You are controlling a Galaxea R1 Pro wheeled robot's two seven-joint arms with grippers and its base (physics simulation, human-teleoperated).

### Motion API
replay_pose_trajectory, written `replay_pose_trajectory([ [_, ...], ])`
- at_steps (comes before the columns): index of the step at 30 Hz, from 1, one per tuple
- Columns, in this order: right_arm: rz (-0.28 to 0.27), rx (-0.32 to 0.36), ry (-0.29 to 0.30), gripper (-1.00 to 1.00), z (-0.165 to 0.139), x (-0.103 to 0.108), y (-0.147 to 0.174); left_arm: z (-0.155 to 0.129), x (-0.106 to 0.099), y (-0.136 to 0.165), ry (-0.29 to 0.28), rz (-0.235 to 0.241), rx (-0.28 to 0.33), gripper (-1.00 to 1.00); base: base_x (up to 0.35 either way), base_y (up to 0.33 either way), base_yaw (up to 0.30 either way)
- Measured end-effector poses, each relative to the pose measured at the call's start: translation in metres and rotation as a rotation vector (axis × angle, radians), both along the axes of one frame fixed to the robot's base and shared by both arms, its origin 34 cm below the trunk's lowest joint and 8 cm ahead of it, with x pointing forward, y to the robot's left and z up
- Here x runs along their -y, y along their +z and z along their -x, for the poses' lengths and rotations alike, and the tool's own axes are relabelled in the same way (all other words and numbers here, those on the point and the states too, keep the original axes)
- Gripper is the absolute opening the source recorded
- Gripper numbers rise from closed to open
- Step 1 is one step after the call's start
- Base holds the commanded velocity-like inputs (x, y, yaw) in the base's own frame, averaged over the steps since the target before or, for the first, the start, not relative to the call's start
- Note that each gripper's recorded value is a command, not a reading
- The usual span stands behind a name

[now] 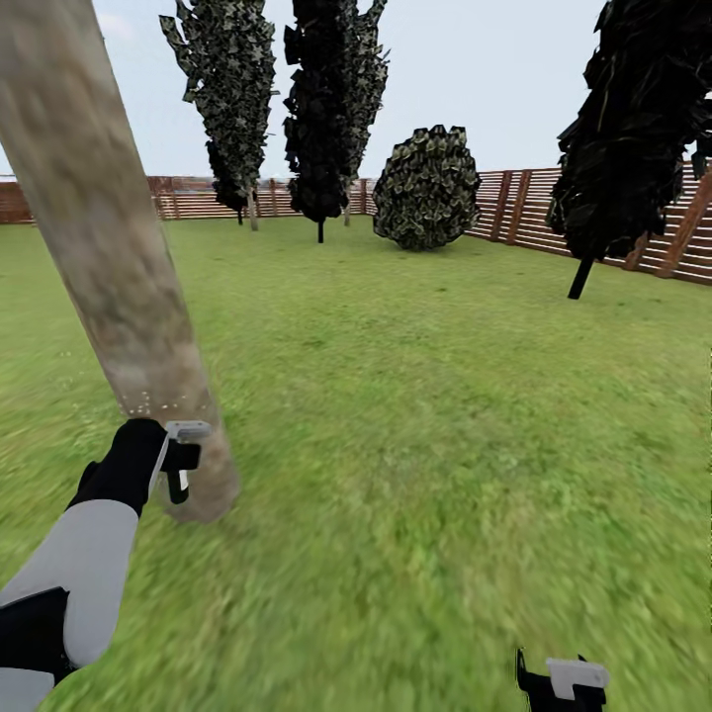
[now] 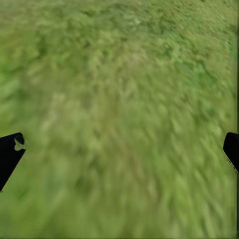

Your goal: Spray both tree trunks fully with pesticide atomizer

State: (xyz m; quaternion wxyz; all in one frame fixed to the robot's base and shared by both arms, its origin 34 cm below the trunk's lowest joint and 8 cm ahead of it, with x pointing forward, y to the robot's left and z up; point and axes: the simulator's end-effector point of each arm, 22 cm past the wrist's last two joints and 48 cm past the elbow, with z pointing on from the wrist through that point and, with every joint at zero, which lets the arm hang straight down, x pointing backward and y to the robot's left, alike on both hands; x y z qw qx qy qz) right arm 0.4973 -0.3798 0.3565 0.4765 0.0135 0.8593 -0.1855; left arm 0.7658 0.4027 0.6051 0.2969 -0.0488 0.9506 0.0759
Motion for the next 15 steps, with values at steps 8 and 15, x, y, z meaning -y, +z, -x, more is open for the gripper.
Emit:
replay_pose_trajectory([
  [8, 0.000, 0.000, 0.001, 1.00, -0.0001, -0.0003, 0.0000, 0.0009, -0.0018, -0.0006, 0.001, -0.009, -0.003, -1.00, 0.089, -0.276, 0.179],
  [15, 0.000, 0.000, 0.002, 1.00, -0.0002, -0.0004, 0.0000, 0.0002, -0.0014, 0.0003, 0.000, -0.013, -0.002, -1.00, 0.094, -0.276, 0.277],
])
